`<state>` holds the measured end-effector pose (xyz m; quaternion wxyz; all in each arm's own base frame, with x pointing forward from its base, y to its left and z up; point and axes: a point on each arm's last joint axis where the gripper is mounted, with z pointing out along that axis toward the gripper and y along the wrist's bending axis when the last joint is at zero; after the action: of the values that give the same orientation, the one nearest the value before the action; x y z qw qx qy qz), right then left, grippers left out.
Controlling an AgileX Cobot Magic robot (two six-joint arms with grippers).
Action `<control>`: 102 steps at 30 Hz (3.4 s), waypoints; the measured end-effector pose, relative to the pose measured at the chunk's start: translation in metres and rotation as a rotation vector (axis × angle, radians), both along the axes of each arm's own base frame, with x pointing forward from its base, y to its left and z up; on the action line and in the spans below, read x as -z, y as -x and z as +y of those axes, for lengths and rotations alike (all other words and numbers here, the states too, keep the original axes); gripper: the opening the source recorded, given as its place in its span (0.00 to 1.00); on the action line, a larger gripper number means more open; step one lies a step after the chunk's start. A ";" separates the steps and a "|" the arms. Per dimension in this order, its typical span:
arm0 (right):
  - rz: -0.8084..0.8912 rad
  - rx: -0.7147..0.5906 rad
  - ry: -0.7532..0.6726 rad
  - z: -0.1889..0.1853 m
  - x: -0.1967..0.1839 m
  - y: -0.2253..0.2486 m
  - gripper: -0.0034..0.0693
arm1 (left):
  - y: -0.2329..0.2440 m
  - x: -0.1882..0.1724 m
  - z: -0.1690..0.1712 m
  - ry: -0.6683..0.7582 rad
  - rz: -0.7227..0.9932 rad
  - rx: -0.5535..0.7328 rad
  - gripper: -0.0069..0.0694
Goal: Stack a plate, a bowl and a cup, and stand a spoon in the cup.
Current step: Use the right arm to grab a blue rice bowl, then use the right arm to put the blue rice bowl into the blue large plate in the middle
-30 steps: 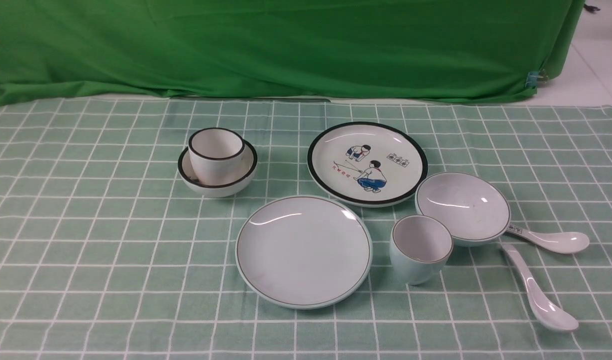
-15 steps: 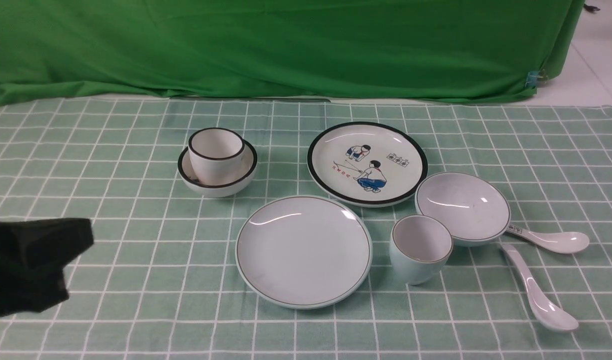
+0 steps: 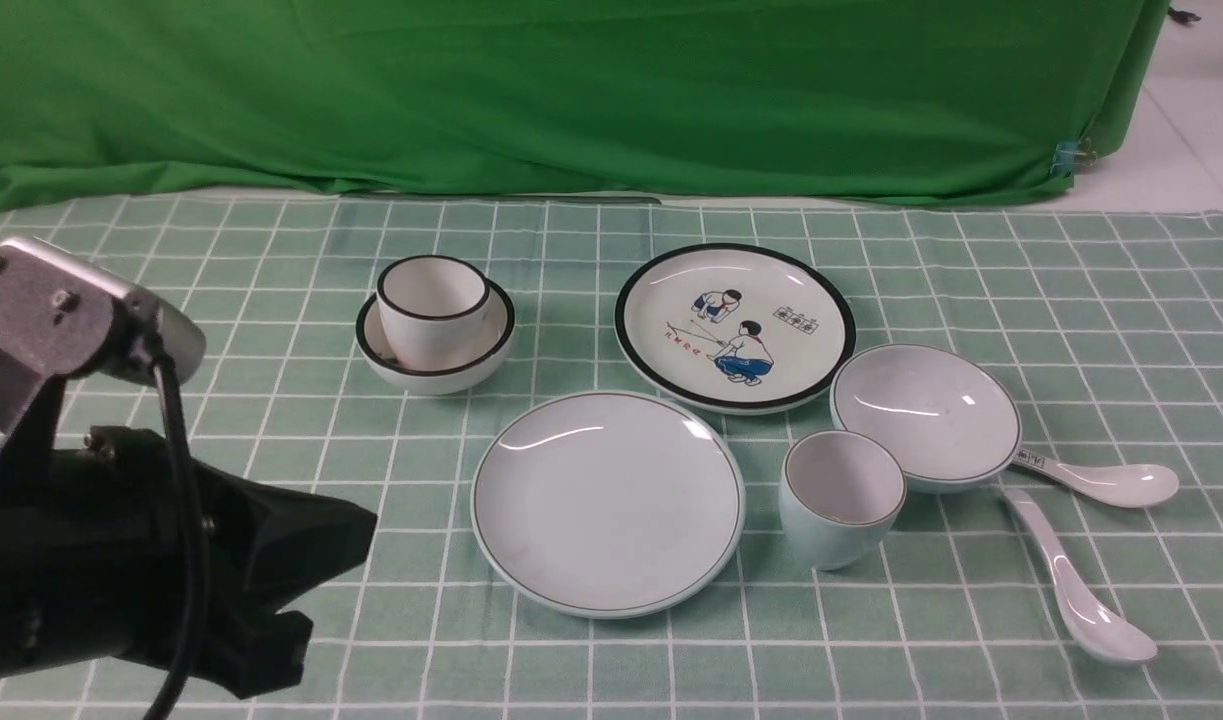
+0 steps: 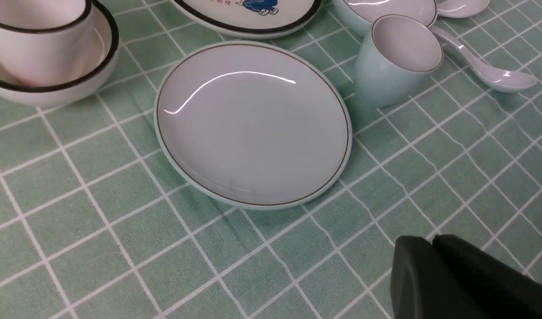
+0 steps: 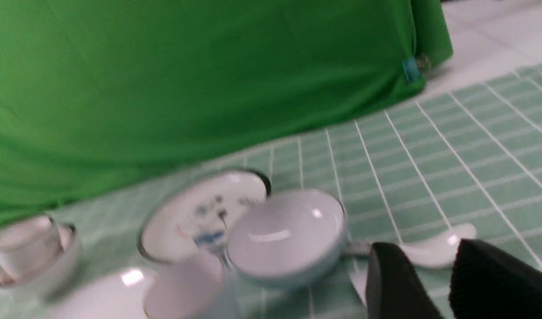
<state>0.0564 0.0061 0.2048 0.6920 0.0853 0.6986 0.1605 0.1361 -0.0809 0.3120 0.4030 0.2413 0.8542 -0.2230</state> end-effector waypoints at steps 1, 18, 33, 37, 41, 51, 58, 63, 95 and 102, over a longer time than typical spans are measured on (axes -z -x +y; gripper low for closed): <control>-0.018 0.000 -0.019 0.000 -0.002 0.000 0.38 | 0.000 0.000 0.000 -0.001 -0.001 0.002 0.11; 0.707 -0.445 0.649 0.056 -0.111 -0.099 0.36 | 0.008 -0.005 -0.001 -0.013 -0.057 0.070 0.11; 0.925 -0.988 1.242 0.099 -0.038 -0.231 0.44 | 0.080 -0.035 0.018 0.057 -0.291 0.153 0.11; 0.854 -1.074 1.360 0.103 -0.020 -0.246 0.58 | 0.089 -0.037 0.021 0.057 -0.324 0.157 0.11; 0.836 -1.088 1.395 0.100 -0.002 -0.259 0.71 | 0.090 -0.037 0.022 0.043 -0.333 0.154 0.11; 0.759 -1.072 1.454 0.100 0.029 -0.281 0.75 | 0.090 -0.036 0.022 0.037 -0.332 0.155 0.11; 0.695 -1.105 1.526 0.101 0.033 -0.285 0.75 | 0.090 -0.036 0.022 0.066 -0.303 0.133 0.11; 0.719 -1.129 1.522 0.102 0.045 -0.286 0.72 | 0.090 -0.036 0.022 0.069 -0.300 0.131 0.11; 0.514 -0.820 1.371 0.175 -0.132 -0.232 0.18 | 0.090 -0.035 0.023 0.056 -0.292 0.121 0.11; 0.567 -0.994 1.349 0.251 -0.106 -0.193 0.18 | 0.090 -0.035 0.024 0.052 -0.294 0.122 0.11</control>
<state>0.2493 0.2571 0.3113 0.2459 -0.6181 0.7461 -0.0306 0.0464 -0.0573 0.3469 0.5156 0.3123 0.7636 -0.2313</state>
